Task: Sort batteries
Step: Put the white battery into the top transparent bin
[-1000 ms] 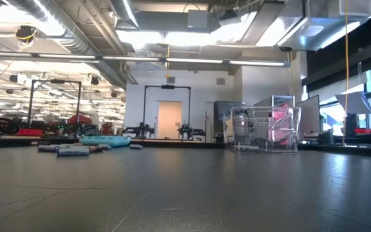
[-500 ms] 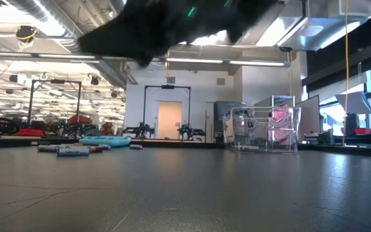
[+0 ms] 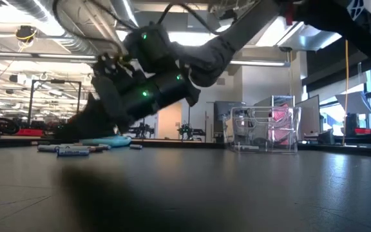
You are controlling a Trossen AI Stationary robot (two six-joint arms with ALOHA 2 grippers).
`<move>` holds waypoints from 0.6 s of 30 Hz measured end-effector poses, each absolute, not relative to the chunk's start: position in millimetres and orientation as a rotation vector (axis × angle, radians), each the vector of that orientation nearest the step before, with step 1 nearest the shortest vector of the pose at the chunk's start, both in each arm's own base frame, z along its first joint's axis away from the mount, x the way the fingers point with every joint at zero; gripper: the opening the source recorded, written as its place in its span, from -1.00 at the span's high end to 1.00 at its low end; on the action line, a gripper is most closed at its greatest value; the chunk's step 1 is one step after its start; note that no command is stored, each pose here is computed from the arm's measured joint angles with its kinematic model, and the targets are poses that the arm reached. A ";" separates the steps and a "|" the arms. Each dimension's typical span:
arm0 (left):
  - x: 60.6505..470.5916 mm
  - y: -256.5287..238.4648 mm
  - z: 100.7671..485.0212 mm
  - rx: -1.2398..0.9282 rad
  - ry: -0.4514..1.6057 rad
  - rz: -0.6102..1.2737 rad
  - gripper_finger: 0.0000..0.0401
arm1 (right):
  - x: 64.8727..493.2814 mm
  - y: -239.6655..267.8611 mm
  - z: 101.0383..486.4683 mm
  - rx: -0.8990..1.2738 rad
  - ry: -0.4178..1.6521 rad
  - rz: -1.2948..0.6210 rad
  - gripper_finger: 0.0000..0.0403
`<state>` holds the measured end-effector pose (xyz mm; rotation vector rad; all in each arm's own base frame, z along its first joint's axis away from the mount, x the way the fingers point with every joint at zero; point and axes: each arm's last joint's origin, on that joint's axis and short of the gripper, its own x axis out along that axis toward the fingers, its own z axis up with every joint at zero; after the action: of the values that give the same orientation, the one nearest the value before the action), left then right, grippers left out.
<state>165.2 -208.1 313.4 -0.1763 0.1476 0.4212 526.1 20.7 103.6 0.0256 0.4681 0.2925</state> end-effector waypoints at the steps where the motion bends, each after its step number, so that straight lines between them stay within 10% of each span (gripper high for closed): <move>1: 165.2 -209.2 311.9 -0.167 0.151 0.420 0.35 | 524.9 17.5 101.5 0.035 0.493 0.306 0.03; 12: 169.0 -215.1 302.5 -0.143 0.162 0.426 0.35 | 521.2 6.1 68.5 0.055 0.624 0.270 0.83; 18: 169.0 -215.3 302.3 -0.147 0.161 0.426 0.35 | 518.3 22.3 76.5 0.067 0.673 0.162 0.86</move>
<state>169.0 -215.3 302.3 -0.1470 0.1613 0.4259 518.3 22.3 76.5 0.0675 0.6729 0.1616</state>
